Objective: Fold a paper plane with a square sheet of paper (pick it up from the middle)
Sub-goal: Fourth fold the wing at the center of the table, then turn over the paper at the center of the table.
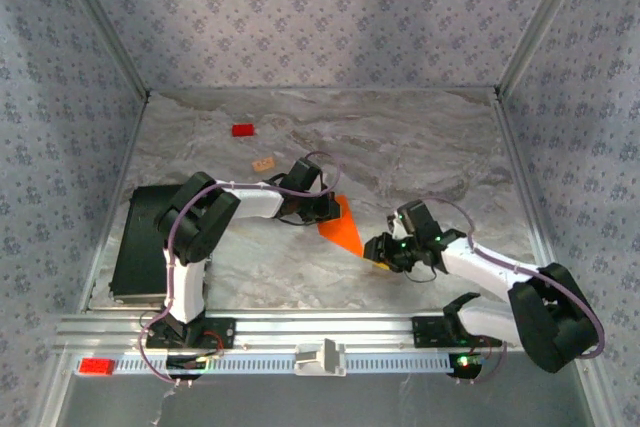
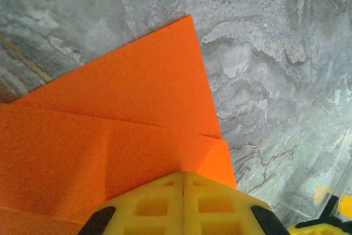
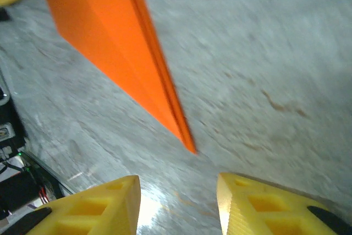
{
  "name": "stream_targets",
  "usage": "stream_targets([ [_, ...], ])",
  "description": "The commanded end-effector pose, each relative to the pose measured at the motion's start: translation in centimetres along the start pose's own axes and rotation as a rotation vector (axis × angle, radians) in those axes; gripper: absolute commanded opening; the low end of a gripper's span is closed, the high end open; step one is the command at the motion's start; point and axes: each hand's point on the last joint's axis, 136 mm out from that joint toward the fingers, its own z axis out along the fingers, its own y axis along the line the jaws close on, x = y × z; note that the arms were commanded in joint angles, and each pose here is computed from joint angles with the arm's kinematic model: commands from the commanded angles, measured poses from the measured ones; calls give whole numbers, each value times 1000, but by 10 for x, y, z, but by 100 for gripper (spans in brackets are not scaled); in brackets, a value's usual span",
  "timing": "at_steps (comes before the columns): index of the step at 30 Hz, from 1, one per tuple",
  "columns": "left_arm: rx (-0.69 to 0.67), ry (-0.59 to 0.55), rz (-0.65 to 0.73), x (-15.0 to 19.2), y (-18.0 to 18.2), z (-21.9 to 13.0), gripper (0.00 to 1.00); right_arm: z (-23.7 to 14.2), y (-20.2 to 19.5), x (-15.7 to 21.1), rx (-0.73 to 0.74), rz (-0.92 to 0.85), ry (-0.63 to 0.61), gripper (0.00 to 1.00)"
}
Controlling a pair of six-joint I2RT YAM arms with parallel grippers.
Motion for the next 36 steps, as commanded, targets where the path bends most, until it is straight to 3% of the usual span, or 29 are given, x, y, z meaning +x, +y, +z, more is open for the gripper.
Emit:
stream_targets([
  [1, -67, 25, -44, 11, 23, 5, 5, -1, 9, 5, -43, 35, 25, 41],
  [17, -59, 26, -58, 10, 23, 5, 5, 13, 16, -9, -76, 59, 22, 32],
  [36, -36, 24, -72, 8, 21, 3, 5, 10, 28, -31, -160, 63, -49, 33],
])
